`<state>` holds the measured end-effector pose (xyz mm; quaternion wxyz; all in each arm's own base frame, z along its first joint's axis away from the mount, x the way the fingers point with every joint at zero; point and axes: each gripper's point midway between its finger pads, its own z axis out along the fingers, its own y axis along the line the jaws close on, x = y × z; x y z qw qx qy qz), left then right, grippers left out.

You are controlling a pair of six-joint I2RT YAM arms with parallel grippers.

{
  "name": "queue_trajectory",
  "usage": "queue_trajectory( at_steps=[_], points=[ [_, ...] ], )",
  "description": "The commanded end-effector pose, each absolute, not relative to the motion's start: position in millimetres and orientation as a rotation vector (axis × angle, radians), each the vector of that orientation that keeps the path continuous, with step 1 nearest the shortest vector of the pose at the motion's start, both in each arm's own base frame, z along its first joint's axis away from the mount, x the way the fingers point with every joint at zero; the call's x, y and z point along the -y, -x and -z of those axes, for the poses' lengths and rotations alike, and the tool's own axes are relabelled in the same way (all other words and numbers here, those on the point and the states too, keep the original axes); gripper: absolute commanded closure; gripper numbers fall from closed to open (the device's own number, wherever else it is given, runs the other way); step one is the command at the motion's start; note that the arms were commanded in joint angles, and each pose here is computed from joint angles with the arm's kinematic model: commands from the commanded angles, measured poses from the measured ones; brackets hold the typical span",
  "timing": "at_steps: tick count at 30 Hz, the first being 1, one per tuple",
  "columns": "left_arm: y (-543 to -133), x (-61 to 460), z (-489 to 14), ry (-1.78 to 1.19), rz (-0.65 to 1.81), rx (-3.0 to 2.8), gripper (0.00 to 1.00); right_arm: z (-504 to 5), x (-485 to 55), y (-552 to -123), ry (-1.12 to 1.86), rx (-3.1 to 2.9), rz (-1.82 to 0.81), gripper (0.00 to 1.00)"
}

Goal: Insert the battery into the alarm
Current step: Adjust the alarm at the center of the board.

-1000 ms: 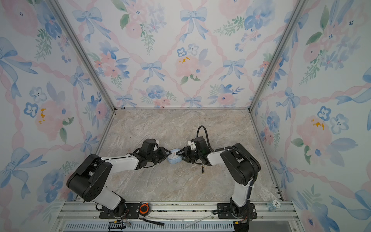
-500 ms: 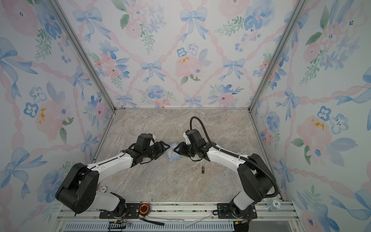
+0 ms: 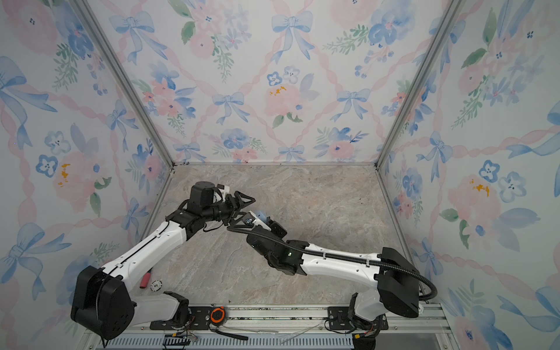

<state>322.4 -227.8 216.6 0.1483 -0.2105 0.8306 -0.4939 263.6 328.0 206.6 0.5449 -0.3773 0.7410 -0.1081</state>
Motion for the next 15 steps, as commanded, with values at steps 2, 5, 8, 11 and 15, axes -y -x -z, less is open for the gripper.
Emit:
queue_trajectory(
  at_steps=[2,5,8,11,15],
  points=[
    [-311,241,-220,0.645,1.530,-2.450,0.17,-248,-332,-267,0.868,-1.548,0.455,0.94],
    [-307,249,-217,0.616,1.555,-2.483,0.19,-250,-340,-264,0.890,-1.498,0.480,0.95],
    [-303,252,-205,0.635,1.553,-2.521,0.21,-249,-346,-264,0.908,-1.468,0.505,0.95],
    [-300,252,-195,0.660,1.553,-2.544,0.24,-244,-354,-262,0.948,-1.442,0.526,0.95],
    [-299,254,-189,0.677,1.565,-2.555,0.35,-235,-364,-259,1.007,-1.403,0.566,0.95]
  ],
)
